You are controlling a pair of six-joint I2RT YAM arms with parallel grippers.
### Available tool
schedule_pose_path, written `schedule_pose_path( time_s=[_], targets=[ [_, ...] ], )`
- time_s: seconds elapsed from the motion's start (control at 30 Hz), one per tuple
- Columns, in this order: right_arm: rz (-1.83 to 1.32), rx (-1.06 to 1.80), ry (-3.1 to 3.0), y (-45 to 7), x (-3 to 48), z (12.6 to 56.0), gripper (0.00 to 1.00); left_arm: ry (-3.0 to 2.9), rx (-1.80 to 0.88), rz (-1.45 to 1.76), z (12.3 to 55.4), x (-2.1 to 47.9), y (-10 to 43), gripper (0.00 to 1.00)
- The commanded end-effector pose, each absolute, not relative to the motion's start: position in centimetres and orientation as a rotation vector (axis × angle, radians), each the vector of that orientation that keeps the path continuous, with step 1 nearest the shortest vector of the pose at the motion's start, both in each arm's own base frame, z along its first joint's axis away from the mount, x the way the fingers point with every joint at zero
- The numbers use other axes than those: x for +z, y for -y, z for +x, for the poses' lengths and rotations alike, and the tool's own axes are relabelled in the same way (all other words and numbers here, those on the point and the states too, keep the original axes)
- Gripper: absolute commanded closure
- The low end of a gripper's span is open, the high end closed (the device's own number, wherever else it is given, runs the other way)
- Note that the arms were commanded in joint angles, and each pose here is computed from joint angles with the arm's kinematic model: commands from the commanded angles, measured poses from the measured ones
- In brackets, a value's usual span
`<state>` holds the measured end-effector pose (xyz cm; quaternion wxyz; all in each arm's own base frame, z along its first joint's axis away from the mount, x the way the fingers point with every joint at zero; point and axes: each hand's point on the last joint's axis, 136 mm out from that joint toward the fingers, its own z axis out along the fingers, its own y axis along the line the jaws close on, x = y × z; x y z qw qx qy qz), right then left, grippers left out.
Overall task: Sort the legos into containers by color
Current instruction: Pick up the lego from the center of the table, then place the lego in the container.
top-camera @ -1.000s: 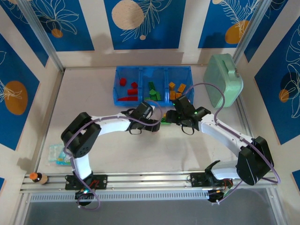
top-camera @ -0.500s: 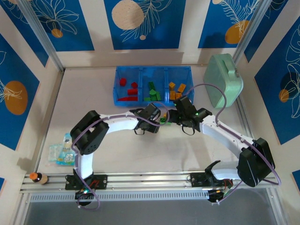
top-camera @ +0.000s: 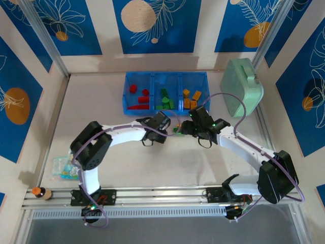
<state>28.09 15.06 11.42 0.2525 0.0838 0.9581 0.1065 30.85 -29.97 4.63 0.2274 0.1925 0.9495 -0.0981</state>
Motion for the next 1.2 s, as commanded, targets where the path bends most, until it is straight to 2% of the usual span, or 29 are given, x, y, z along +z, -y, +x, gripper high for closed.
schedule_pose_path(
  time_s=[0.0, 0.2, 0.53, 0.57, 0.67, 0.77, 0.87, 1.17],
  targets=[
    [0.241, 0.316, -2.626, -15.1, 11.0, 27.6, 0.19, -2.525, -0.325, 0.39, 33.9, 9.5, 27.1, 0.77],
    [0.244, 0.335, -2.658, -15.6, 10.1, 27.5, 0.18, -2.446, -0.32, 0.216, 39.4, 13.5, 22.3, 0.76],
    [0.221, 0.284, -2.795, -16.0, 8.1, 27.2, 0.14, -2.457, -0.245, 0.156, 46.4, 13.4, 20.1, 0.73],
    [0.218, 0.284, -2.805, -16.1, 8.0, 27.2, 0.14, -2.46, -0.239, 0.143, 46.9, 13.4, 19.8, 0.7],
    [0.216, 0.285, -2.825, -16.2, 7.6, 27.4, 0.13, -2.458, -0.247, 0.115, 48.0, 13.7, 19.0, 0.51],
    [0.206, 0.288, -2.83, -16.6, 7.7, 27.8, 0.14, -2.432, -0.258, 0.117, 48.0, 15.1, 18.9, 0.37],
    [0.197, 0.287, -2.829, -16.8, 7.7, 28.3, 0.13, -2.394, -0.295, 0.125, 47.0, 16.7, 19.1, 0.32],
    [0.137, 0.242, -2.855, -18.4, 7.3, 31.1, 0.13, -2.266, -0.416, 0.137, 40.5, 19.7, 19.4, 0.28]
  ],
)
